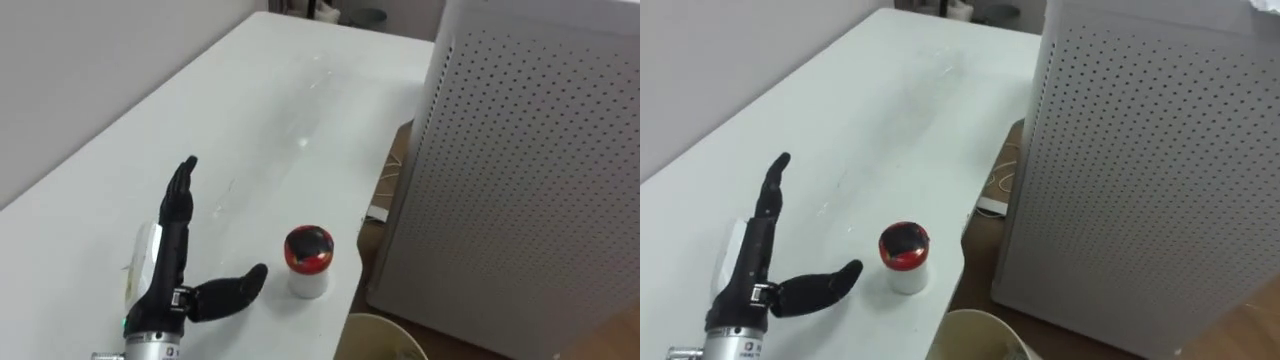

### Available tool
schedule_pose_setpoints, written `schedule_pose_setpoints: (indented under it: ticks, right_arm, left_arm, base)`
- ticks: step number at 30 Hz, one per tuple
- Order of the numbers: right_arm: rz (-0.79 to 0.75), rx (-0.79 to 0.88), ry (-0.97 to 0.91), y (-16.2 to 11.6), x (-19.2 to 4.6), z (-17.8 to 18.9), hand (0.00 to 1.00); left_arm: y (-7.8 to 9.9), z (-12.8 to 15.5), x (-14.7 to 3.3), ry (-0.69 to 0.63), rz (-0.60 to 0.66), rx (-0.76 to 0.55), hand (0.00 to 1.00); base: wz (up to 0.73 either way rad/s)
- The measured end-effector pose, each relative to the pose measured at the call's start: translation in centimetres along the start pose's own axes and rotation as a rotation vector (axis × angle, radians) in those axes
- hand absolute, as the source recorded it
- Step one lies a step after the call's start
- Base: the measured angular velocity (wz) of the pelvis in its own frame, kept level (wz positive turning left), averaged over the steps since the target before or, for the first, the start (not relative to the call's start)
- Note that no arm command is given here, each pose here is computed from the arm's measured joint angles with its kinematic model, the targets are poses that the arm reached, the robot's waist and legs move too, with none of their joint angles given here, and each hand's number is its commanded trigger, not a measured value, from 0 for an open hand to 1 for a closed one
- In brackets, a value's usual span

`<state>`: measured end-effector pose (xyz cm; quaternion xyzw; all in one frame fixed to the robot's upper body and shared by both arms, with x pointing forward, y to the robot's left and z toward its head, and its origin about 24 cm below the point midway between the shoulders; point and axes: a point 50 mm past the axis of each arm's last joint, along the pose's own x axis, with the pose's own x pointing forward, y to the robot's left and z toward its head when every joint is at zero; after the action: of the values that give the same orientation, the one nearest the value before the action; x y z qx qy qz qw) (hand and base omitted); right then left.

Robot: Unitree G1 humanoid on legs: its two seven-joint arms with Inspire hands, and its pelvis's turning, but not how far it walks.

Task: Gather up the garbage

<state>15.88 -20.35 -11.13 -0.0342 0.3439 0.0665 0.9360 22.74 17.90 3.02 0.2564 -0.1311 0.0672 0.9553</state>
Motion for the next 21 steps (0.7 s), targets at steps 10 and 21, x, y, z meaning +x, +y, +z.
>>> schedule_pose_setpoints:
  ticks: [10, 21]
  right_arm:
    - [0.075, -0.024, 0.005, 0.3, 0.0, 0.0, 1.00]
    - [0.095, -0.045, 0.008, 0.4, 0.0, 0.0, 1.00]
  left_arm:
    - [-2.3, 0.2, -1.2, 0.003, -0.189, -0.023, 0.00]
    - [-3.3, 0.3, -1.8, 0.006, -0.298, -0.036, 0.00]
  base:
    - [-0.02]
    - [-0.04]
